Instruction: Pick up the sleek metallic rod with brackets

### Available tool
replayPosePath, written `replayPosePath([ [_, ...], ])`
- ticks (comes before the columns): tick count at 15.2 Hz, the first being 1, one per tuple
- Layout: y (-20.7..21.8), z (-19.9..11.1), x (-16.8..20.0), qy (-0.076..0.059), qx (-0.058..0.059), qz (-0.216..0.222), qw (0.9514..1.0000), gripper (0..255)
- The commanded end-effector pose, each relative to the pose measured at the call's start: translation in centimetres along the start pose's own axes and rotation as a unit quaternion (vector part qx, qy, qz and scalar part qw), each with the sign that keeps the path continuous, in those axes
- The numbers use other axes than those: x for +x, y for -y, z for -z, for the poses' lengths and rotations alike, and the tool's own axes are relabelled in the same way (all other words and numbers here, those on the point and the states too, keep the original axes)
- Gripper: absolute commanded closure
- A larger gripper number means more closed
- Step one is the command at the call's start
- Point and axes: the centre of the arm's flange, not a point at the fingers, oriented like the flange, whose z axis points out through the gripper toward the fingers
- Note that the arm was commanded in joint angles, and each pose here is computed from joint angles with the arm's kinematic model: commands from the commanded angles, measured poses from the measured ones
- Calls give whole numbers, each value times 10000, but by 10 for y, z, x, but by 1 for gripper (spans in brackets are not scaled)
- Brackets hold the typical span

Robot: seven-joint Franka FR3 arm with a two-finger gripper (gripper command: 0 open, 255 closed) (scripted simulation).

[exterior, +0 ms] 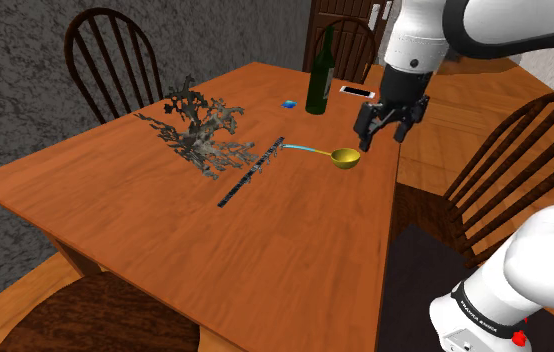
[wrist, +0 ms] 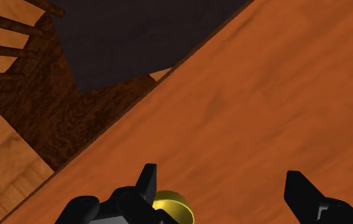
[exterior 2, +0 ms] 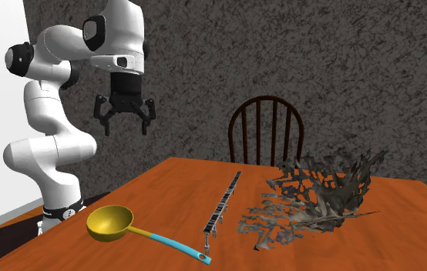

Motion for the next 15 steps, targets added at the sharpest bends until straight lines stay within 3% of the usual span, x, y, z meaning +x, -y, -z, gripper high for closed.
replayPosePath([
  [1,25,-10,8,5,33,-389,9992,0],
  [4,58,-23,23,13,68,-926,9957,0],
  [8,99,-41,48,23,115,-1638,9864,0],
  [11,128,-54,71,30,150,-2166,9761,0],
  [15,162,-71,105,40,195,-2860,9580,0],
])
